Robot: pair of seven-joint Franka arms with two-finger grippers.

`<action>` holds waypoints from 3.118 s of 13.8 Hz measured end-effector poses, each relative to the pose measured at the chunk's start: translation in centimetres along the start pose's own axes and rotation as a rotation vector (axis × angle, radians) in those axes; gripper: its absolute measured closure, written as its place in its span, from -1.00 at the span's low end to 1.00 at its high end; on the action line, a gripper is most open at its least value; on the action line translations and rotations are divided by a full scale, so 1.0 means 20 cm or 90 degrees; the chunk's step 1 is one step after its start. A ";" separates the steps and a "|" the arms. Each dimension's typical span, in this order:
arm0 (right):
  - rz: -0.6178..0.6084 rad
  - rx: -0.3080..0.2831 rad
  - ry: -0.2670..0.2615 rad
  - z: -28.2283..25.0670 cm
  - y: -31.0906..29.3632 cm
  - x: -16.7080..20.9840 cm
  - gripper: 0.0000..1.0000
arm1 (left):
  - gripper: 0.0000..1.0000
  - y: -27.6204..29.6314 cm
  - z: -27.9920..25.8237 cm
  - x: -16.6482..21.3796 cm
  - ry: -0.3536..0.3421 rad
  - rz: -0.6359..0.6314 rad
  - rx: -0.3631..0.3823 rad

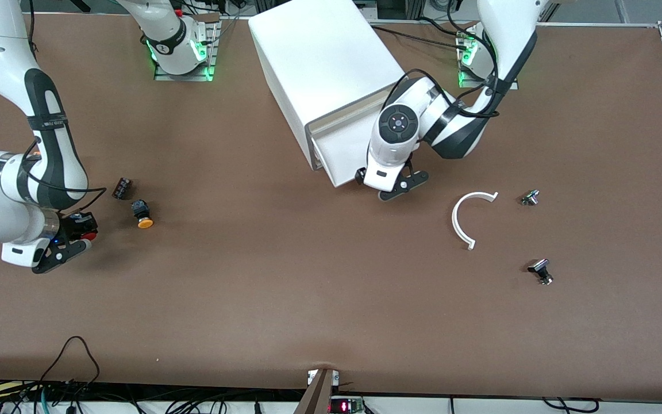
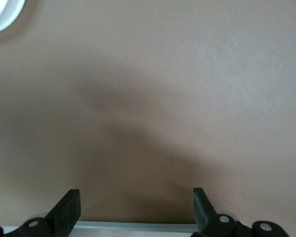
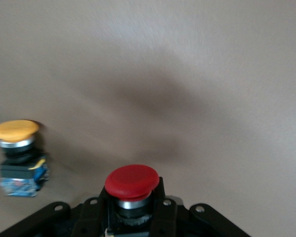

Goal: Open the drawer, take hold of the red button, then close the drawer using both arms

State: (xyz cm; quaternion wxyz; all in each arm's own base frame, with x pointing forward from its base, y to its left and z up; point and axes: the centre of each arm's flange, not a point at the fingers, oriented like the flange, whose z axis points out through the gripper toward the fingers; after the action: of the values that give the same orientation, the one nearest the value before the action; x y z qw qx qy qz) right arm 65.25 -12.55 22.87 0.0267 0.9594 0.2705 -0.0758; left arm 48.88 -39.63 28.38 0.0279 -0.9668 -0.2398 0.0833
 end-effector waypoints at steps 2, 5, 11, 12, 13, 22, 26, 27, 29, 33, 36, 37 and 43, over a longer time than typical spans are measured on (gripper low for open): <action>0.002 -0.004 0.010 0.10 -0.02 -0.04 0.33 | -1.00 0.02 0.02 -0.07 0.001 0.000 0.004; 0.003 -0.009 0.018 0.14 -0.04 -0.06 -0.14 | -1.00 0.05 0.03 -0.17 0.002 0.002 0.009; 0.018 -0.004 0.070 -0.53 -0.11 -0.11 -0.97 | -1.00 0.12 0.05 -0.43 -0.006 0.009 0.014; 0.022 -0.001 0.082 -0.70 -0.17 -0.12 -0.97 | -1.00 0.13 0.06 -0.46 -0.007 0.011 0.015; 0.034 0.002 0.085 -0.85 -0.24 -0.14 -0.98 | -1.00 0.13 0.06 -0.47 -0.008 0.013 0.016; 0.076 0.009 0.082 -1.63 -0.71 -0.43 -0.98 | -1.00 0.14 0.06 -0.55 -0.013 0.019 0.015; 0.077 0.012 0.087 -1.66 -0.70 -0.42 -0.98 | -1.00 0.13 0.04 -0.49 -0.009 0.000 0.011; 0.078 0.023 0.094 -1.67 -0.71 -0.41 -0.98 | -1.00 0.10 0.00 -0.40 0.009 -0.012 0.004; 0.077 0.031 0.102 -1.68 -0.72 -0.40 -0.99 | -1.00 0.02 -0.13 -0.13 0.044 -0.052 -0.016; 0.079 0.032 0.103 -1.70 -0.72 -0.41 -0.99 | -0.99 -0.27 -0.37 0.38 0.100 -0.117 -0.031; 0.079 0.033 0.101 -1.69 -0.71 -0.41 -0.99 | -1.00 -0.51 -0.52 0.63 0.113 -0.114 -0.021; 0.080 0.033 0.101 -1.69 -0.71 -0.41 -0.99 | -1.00 -0.58 -0.57 0.68 0.117 -0.106 -0.016; 0.082 0.029 0.108 -1.72 -0.70 -0.41 -0.99 | -1.00 -0.96 -0.85 0.92 0.114 -0.007 0.040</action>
State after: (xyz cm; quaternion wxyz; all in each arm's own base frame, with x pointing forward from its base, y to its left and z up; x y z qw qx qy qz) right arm 55.61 -1.63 58.05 -0.0131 0.9781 0.2076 0.0012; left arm 59.00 -14.29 44.16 0.0804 -0.9677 -0.2390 0.0036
